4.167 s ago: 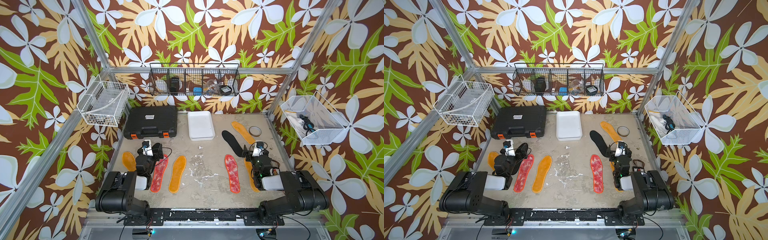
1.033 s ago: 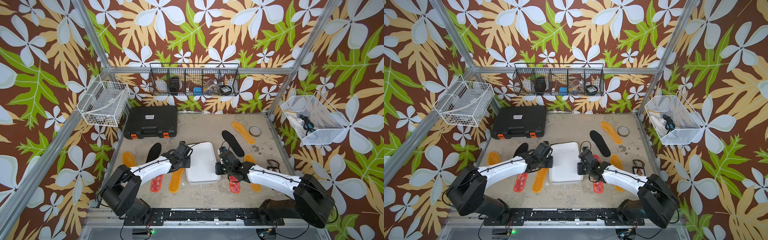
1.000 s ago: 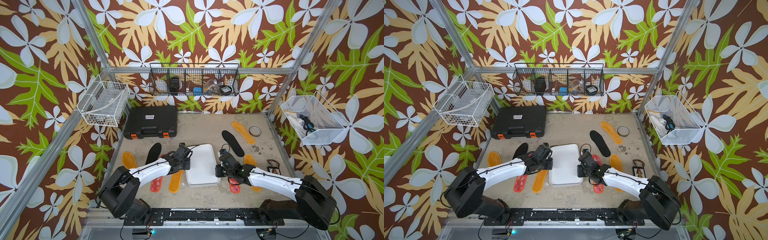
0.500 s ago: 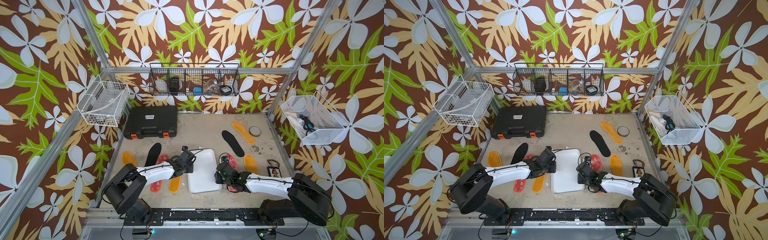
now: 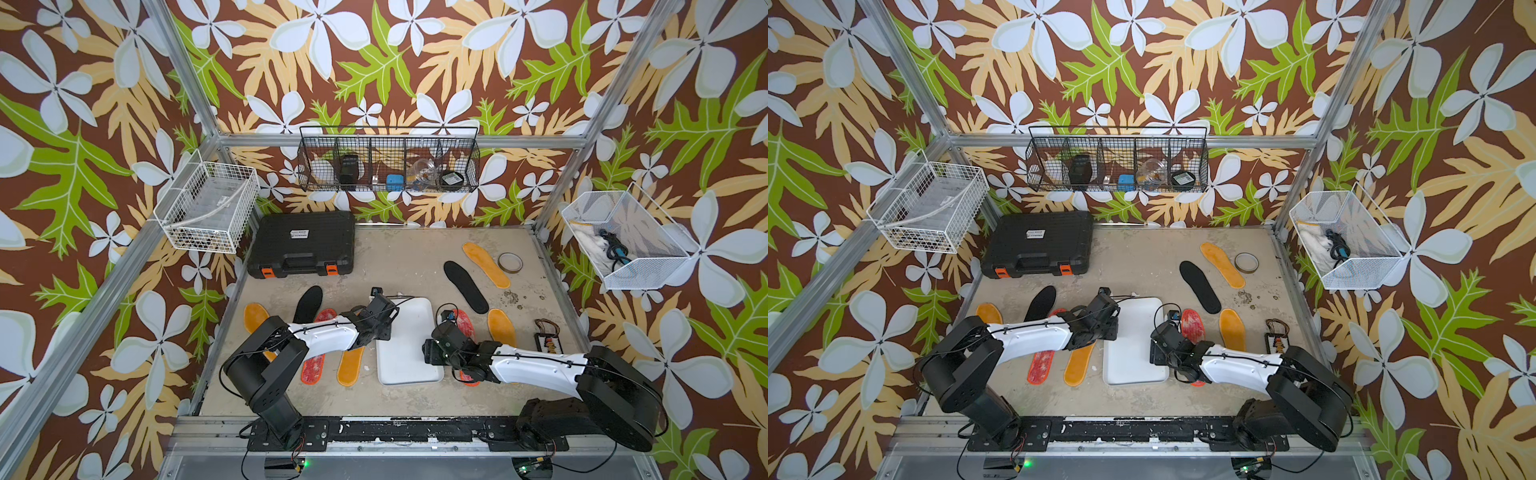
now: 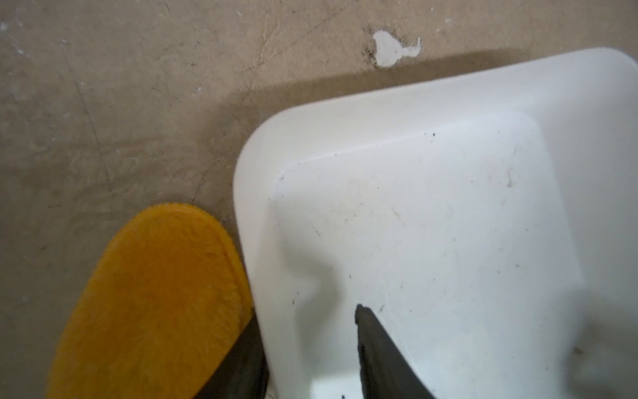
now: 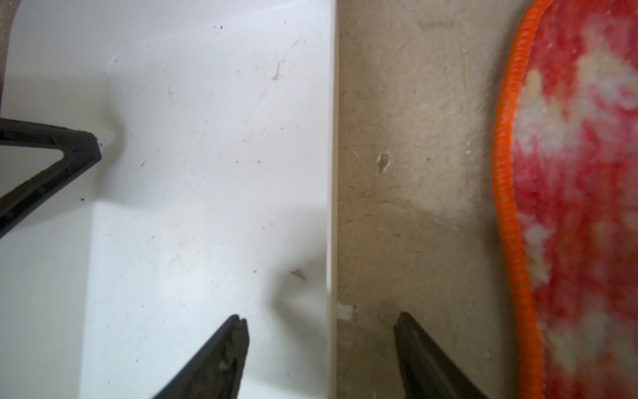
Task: Put the insoles into the storage box
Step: Move the storage box to the center of the board, then pick up the insole from the center of the board.
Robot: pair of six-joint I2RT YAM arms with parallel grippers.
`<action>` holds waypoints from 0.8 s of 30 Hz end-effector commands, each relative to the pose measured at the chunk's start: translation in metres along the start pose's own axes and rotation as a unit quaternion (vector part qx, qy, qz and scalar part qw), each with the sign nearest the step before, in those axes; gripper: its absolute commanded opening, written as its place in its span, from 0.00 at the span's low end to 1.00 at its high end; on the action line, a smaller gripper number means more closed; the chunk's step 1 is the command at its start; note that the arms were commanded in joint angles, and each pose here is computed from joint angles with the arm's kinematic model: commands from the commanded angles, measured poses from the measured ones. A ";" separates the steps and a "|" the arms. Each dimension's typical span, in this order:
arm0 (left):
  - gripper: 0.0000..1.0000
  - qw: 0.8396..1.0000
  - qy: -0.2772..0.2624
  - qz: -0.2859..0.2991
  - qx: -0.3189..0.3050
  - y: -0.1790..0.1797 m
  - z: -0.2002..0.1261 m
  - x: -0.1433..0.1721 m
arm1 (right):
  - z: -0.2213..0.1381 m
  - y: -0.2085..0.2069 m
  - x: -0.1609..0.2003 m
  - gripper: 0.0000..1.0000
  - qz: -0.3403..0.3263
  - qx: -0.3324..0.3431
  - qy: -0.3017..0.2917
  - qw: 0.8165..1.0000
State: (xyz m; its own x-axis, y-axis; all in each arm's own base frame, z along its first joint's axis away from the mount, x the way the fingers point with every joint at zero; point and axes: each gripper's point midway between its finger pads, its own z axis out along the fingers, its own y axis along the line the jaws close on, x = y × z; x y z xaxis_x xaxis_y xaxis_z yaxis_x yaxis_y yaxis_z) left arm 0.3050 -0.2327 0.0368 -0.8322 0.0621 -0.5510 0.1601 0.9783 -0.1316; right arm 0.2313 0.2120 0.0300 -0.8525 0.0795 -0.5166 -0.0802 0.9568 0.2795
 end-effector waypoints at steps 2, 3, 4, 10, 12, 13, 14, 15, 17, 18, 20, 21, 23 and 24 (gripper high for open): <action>0.46 1.000 -0.019 0.016 -0.011 0.000 -0.004 -0.013 | -0.007 -0.004 -0.008 0.77 -0.007 0.012 -0.018 1.000; 0.46 1.000 -0.022 0.015 -0.010 -0.001 -0.005 -0.015 | -0.010 -0.004 -0.011 0.77 -0.009 0.014 -0.021 1.000; 0.46 1.000 -0.024 0.015 -0.009 -0.002 -0.005 -0.016 | -0.013 -0.004 -0.014 0.79 -0.010 0.015 -0.026 0.999; 0.47 0.999 -0.039 0.017 -0.013 -0.002 -0.012 -0.027 | -0.039 -0.017 -0.033 1.00 -0.028 0.043 -0.070 0.996; 0.49 0.998 -0.053 0.019 -0.016 -0.001 -0.020 -0.035 | -0.052 -0.021 -0.042 1.00 -0.044 0.051 -0.092 0.993; 0.49 0.998 -0.062 0.021 -0.014 -0.002 -0.023 -0.039 | -0.058 -0.023 -0.045 1.00 -0.047 0.055 -0.102 0.992; 0.50 0.997 -0.073 0.022 -0.012 -0.002 -0.027 -0.044 | -0.064 -0.024 -0.049 1.00 -0.049 0.054 -0.113 0.991; 0.50 0.997 -0.079 0.023 -0.010 -0.003 -0.029 -0.047 | -0.070 -0.025 -0.052 1.00 -0.050 0.050 -0.124 0.990; 0.50 0.997 -0.076 0.027 -0.006 -0.007 -0.029 -0.051 | -0.080 -0.026 -0.057 1.00 -0.047 0.040 -0.146 0.987; 0.50 0.997 -0.072 0.029 -0.002 -0.011 -0.027 -0.052 | -0.084 -0.026 -0.059 1.00 -0.044 0.035 -0.157 0.986; 0.51 0.998 -0.061 0.028 -0.003 -0.013 -0.022 -0.050 | -0.089 -0.028 -0.061 0.99 -0.040 0.027 -0.172 0.984; 0.51 0.998 -0.054 0.025 -0.010 -0.010 -0.019 -0.047 | -0.091 -0.028 -0.062 0.99 -0.040 0.022 -0.177 0.983; 0.54 0.998 -0.046 0.017 -0.031 -0.001 -0.018 -0.043 | -0.092 -0.028 -0.062 0.99 -0.044 0.021 -0.180 0.982; 0.54 0.998 -0.043 0.014 -0.038 0.002 -0.021 -0.041 | -0.091 -0.029 -0.061 0.99 -0.050 0.023 -0.177 0.983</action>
State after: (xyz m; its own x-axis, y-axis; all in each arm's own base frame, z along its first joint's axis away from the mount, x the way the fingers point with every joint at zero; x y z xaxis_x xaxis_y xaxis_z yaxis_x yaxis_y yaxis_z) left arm 0.3329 -0.2416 0.0797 -0.7583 0.0860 -0.6462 0.1858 0.9787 -0.0877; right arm 0.2368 0.1582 0.1260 -0.6241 0.0973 -0.7752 -0.1173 0.9693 0.2161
